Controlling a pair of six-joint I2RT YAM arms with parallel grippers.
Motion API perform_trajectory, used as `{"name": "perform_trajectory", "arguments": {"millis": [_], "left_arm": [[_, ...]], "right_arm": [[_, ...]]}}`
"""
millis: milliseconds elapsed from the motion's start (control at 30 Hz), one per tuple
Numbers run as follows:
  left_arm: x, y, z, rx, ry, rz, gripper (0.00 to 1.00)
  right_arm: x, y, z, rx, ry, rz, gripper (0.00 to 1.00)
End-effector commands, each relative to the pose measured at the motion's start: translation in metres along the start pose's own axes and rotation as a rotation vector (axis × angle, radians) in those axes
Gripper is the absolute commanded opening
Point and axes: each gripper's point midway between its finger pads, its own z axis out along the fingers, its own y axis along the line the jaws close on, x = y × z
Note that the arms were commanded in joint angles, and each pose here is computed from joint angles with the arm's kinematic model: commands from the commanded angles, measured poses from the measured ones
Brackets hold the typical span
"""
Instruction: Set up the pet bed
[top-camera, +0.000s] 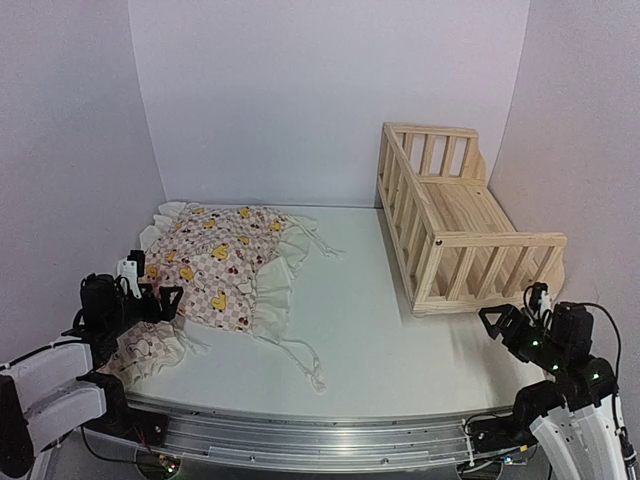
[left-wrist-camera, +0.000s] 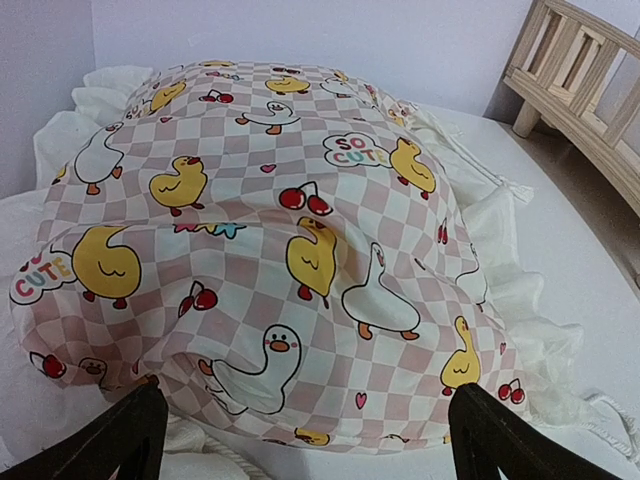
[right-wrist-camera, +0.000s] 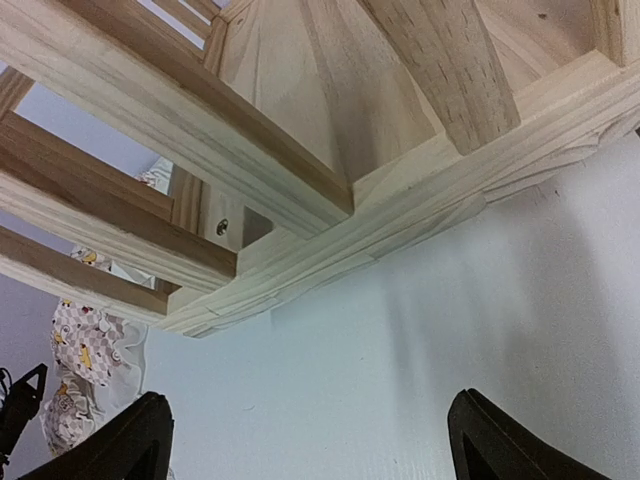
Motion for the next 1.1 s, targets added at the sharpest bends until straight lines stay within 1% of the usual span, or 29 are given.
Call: {"name": "perform_trajectory", "arguments": {"millis": [0, 67, 133, 200, 333, 400, 467, 533, 633, 700, 733, 767, 833, 867, 900, 933, 1000, 1067], "left_arm": [[-0.048, -0.018, -0.006, 0.070, -0.132, 0.159, 1.00], [-0.056, -0.031, -0.009, 0.129, -0.150, 0.266, 1.00], [-0.066, -0.040, -0.014, 0.168, -0.166, 0.308, 1.00], [-0.071, -0.048, -0.019, 0.207, -0.169, 0.318, 1.00], [-0.086, -0.067, -0.024, 0.310, -0.153, 0.287, 1.00], [-0.096, -0.070, -0.022, 0.326, -0.131, 0.242, 1.00], [-0.098, -0.069, -0.017, 0.330, -0.082, 0.195, 1.00], [-0.097, -0.066, -0.013, 0.317, -0.058, 0.151, 1.00], [-0.100, -0.058, -0.009, 0.276, -0.064, 0.099, 1.00], [-0.114, -0.054, -0.010, 0.238, -0.095, 0.084, 1.00], [-0.121, -0.050, -0.010, 0.214, -0.108, 0.078, 1.00], [-0.129, -0.046, -0.010, 0.185, -0.124, 0.080, 1.00], [-0.141, -0.043, -0.007, 0.159, -0.140, 0.106, 1.00], [-0.146, -0.044, -0.005, 0.163, -0.137, 0.126, 1.00], [-0.151, -0.044, -0.004, 0.163, -0.131, 0.132, 1.00], [-0.151, -0.043, 0.000, 0.162, -0.107, 0.126, 1.00], [-0.149, -0.045, 0.007, 0.182, -0.036, 0.160, 1.00], [-0.145, -0.054, 0.012, 0.246, 0.029, 0.208, 1.00]], "right_arm": [[-0.034, 0.035, -0.025, -0.080, -0.084, -0.013, 0.98], [-0.042, 0.045, -0.034, -0.095, -0.090, -0.009, 0.98], [-0.047, 0.058, -0.044, -0.125, -0.086, -0.001, 0.98], [-0.054, 0.071, -0.056, -0.157, -0.083, -0.002, 0.98], [-0.063, 0.103, -0.082, -0.259, -0.074, -0.044, 0.98], [-0.070, 0.122, -0.098, -0.321, -0.083, -0.079, 0.98], [-0.075, 0.132, -0.109, -0.344, -0.089, -0.113, 0.98], [-0.077, 0.131, -0.113, -0.326, -0.100, -0.129, 0.98], [-0.085, 0.134, -0.117, -0.322, -0.130, -0.138, 0.98], [-0.101, 0.150, -0.124, -0.343, -0.156, -0.168, 0.98], [-0.109, 0.158, -0.122, -0.342, -0.146, -0.186, 0.98], [-0.122, 0.175, -0.130, -0.367, -0.153, -0.213, 0.98], [-0.140, 0.200, -0.127, -0.395, -0.103, -0.233, 0.96], [-0.146, 0.210, -0.119, -0.402, -0.059, -0.230, 0.93], [-0.154, 0.220, -0.119, -0.413, -0.044, -0.227, 0.91], [-0.163, 0.227, -0.112, -0.408, -0.024, -0.215, 0.89], [-0.179, 0.233, -0.099, -0.377, -0.013, -0.192, 0.84], [-0.194, 0.227, -0.082, -0.290, -0.011, -0.145, 0.79]]}}
